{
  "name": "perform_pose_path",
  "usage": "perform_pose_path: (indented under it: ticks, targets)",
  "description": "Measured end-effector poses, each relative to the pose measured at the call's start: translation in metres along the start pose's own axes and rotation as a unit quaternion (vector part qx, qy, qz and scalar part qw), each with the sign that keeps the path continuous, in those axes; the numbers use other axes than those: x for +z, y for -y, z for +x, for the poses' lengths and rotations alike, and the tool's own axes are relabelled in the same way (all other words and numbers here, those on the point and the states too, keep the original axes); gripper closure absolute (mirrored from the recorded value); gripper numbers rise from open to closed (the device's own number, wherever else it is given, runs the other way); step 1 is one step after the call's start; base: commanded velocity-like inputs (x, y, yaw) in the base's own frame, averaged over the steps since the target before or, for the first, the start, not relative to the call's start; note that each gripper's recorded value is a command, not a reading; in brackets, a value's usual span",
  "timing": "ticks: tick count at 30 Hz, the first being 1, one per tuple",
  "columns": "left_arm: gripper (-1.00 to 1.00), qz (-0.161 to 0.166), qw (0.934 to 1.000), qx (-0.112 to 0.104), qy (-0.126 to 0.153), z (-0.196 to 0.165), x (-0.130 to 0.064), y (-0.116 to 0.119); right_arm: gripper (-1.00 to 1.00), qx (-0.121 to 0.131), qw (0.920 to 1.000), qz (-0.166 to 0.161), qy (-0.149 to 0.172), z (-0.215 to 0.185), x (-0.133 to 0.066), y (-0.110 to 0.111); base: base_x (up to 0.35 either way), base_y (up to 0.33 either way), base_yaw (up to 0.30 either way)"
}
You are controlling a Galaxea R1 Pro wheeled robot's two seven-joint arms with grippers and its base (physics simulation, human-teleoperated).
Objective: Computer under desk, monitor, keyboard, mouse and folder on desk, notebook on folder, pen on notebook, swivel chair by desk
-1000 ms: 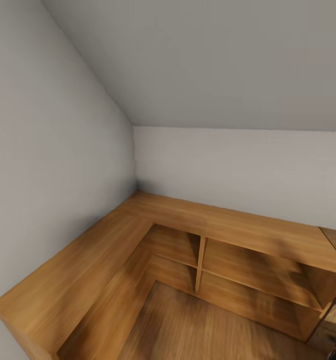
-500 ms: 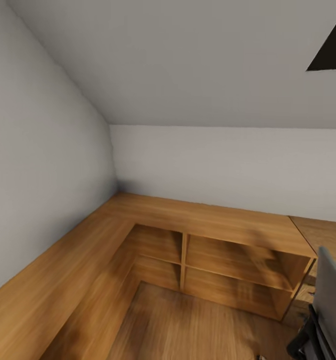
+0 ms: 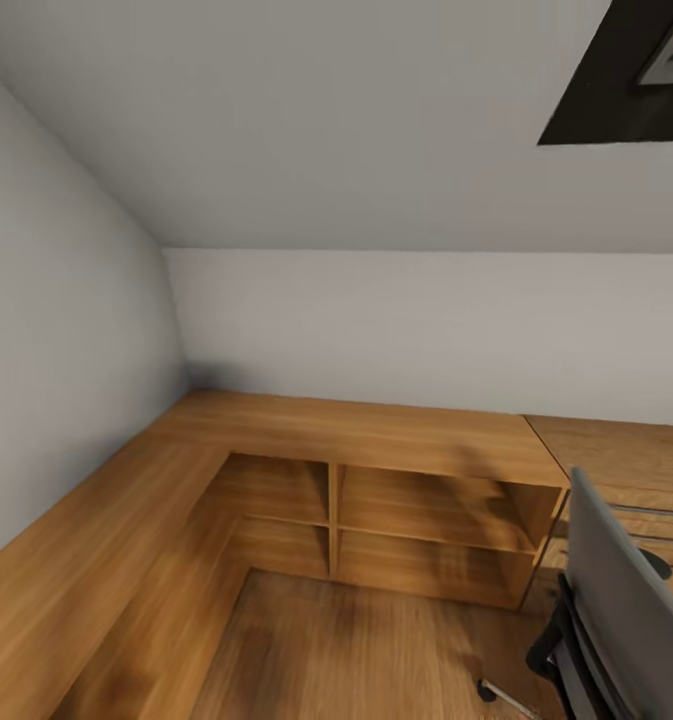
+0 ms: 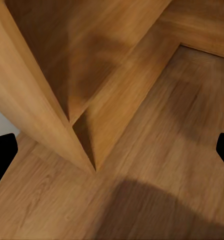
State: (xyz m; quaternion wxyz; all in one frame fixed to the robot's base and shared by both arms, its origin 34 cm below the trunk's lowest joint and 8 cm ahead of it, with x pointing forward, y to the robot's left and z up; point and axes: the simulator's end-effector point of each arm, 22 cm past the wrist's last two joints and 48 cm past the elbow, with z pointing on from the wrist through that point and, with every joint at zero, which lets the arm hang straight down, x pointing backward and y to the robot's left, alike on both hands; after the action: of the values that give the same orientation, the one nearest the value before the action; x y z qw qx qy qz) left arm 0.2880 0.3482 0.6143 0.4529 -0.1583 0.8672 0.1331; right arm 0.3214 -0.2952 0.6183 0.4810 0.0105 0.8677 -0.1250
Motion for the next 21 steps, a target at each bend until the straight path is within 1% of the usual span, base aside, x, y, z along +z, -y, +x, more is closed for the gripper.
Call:
perform_pose_path:
  ticks: [21]
  targets:
    - [-1.00,0.000,1.0000,0.000,0.000,-0.0001,0.0002,0.0001,-1.00,-0.001,1.0000,0.001,-0.001,0.0005,0.0001,0.0019,0.000,0.000,-0.284]
